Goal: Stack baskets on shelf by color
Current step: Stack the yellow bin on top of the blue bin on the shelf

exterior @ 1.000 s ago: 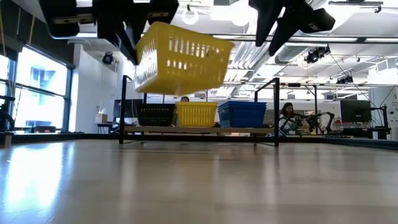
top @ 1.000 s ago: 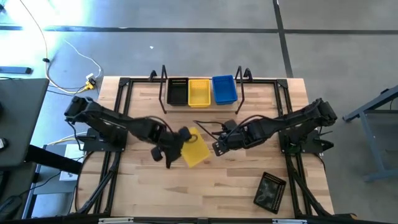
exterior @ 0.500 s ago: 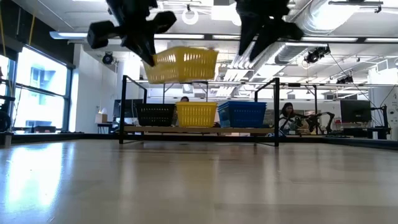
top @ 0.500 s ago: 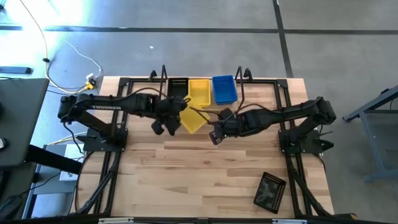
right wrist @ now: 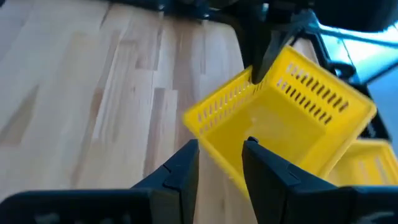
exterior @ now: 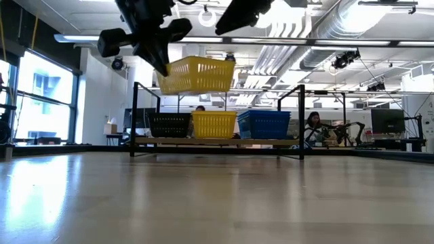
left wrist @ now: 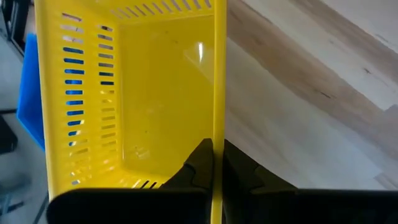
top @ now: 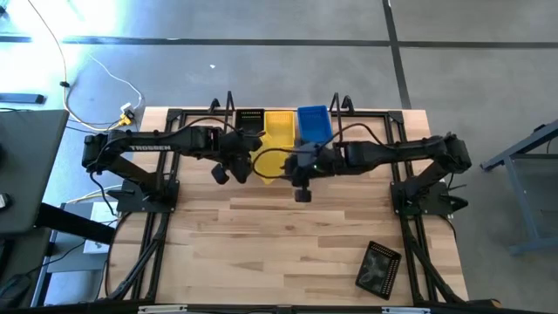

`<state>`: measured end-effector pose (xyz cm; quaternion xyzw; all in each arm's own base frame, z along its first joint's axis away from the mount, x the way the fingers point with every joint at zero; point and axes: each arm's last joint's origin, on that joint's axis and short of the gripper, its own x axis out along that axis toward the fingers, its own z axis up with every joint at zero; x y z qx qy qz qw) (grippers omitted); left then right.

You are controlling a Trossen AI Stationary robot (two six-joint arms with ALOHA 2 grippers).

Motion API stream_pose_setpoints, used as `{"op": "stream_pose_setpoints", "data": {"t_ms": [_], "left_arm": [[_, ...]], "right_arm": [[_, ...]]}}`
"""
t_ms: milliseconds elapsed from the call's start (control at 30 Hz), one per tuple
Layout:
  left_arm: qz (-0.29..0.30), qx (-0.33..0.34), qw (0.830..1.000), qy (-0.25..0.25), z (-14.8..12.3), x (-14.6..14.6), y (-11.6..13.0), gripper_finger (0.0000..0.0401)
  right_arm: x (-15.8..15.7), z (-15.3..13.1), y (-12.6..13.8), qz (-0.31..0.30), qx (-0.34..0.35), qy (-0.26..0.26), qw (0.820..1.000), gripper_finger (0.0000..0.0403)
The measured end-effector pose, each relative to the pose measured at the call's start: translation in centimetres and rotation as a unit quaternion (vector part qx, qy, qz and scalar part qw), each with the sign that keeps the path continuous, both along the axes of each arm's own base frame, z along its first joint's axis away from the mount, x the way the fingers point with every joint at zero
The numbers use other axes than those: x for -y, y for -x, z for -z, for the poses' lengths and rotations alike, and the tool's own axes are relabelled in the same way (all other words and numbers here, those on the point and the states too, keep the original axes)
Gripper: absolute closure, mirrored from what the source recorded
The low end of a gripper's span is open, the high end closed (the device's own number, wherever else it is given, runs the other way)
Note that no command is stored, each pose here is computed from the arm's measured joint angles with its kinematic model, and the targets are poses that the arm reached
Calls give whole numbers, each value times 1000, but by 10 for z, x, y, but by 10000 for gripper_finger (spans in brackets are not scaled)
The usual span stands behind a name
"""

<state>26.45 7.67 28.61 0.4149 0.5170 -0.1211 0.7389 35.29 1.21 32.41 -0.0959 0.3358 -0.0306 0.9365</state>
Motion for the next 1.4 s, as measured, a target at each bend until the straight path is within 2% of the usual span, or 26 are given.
{"op": "stream_pose_setpoints", "data": {"t_ms": [100, 267, 467, 633, 733, 900, 1100, 1200, 1333, 1400], "left_arm": [[14, 3, 1000, -2, 0, 0, -1, 400], [28, 18, 999, -16, -2, -2, -4, 400], [28, 35, 999, -25, -5, -7, -6, 400], [31, 36, 999, -17, -4, -8, -5, 400], [35, 37, 999, -12, -4, -7, -6, 400], [43, 50, 998, 7, -5, -6, -7, 400], [25, 79, 996, 23, -7, -6, -11, 400], [15, 73, 997, 8, -7, -7, -10, 399], [3, 70, 997, -11, -7, -8, -10, 390], [-6, 73, 997, -16, -8, -9, -10, 387]], "right_arm": [[9, 1, 0, -36, -13, 21, 999, 293], [21, 3, 2, -64, -26, 9, 998, 293], [26, 15, 2, -104, -70, 22, 992, 293], [31, 24, 0, -81, -104, 71, 989, 293], [31, 23, 0, -90, -108, 100, 985, 293], [33, 26, 2, -104, -123, 109, 981, 293], [34, 40, -3, -107, -156, 103, 976, 294], [34, 41, -4, -107, -156, 104, 977, 319], [34, 41, -4, -95, -154, 92, 979, 388], [34, 41, -4, -87, -151, 84, 981, 391]]}}
